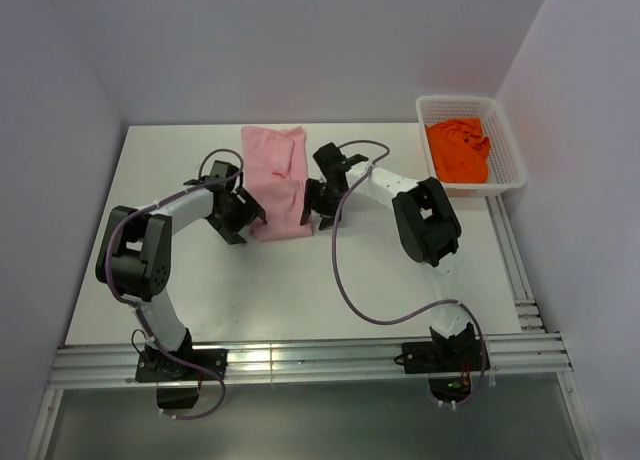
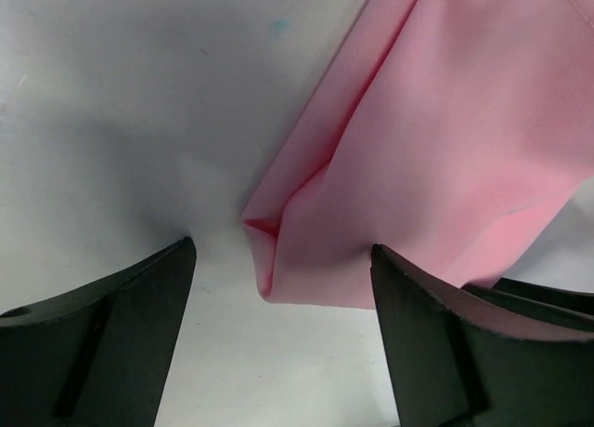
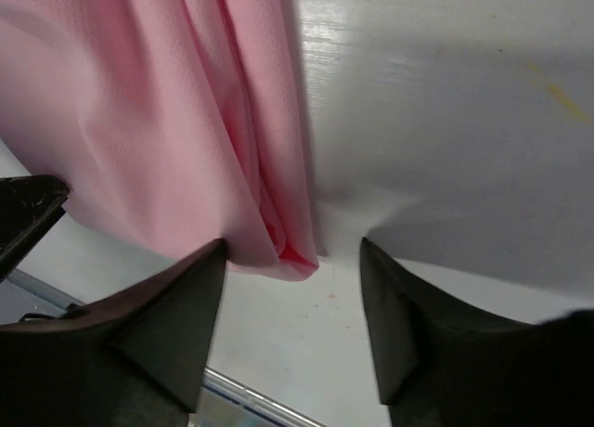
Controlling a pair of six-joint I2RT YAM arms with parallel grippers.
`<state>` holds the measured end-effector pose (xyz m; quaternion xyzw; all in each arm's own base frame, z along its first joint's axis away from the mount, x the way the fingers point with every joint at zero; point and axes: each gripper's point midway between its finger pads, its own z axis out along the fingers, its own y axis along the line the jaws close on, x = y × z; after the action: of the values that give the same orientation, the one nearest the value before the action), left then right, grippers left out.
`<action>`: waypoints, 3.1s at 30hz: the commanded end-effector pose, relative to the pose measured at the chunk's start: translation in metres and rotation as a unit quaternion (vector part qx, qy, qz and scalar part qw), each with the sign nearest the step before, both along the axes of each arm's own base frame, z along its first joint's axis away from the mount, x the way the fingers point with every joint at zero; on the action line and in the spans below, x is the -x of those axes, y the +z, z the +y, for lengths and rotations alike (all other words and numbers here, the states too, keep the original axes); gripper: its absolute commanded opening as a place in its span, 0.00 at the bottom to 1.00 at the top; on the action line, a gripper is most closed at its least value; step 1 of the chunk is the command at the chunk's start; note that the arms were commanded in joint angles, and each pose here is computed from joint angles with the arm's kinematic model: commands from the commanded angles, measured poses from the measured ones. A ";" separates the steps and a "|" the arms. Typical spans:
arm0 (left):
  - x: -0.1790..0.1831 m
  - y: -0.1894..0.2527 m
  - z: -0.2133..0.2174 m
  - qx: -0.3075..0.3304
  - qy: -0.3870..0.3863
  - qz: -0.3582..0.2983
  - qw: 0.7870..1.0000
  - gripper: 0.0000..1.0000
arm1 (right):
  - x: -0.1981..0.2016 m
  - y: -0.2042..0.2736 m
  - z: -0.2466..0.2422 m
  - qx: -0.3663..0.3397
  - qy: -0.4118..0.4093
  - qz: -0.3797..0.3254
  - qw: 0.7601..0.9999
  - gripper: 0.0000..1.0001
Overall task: Fold and stack the t-shirts
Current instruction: Grab one side of the 2/3 rectangular tshirt with both arms, then fold the long partially folded tshirt into a neat square, then put the neatly folded tshirt into the corner of the board with the left arm
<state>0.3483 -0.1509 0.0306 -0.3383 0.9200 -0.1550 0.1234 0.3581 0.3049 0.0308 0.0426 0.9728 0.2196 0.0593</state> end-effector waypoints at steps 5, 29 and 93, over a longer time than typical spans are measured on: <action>-0.009 -0.003 -0.006 0.000 0.014 -0.012 1.000 0.75 | 0.006 -0.002 0.030 -0.029 0.016 -0.009 0.999 0.43; 0.082 0.057 0.006 0.021 -0.036 -0.019 0.999 0.00 | 0.105 0.041 -0.038 0.002 0.037 -0.017 0.999 0.00; -0.079 -0.042 -0.003 0.045 -0.119 -0.046 0.991 0.59 | 0.037 0.112 -0.165 0.027 -0.126 -0.039 0.991 1.00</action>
<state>0.4303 -0.1455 0.0294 -0.2296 0.9302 -0.2460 0.1468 0.3258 0.1570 0.1451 0.1452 0.9607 0.2031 0.1212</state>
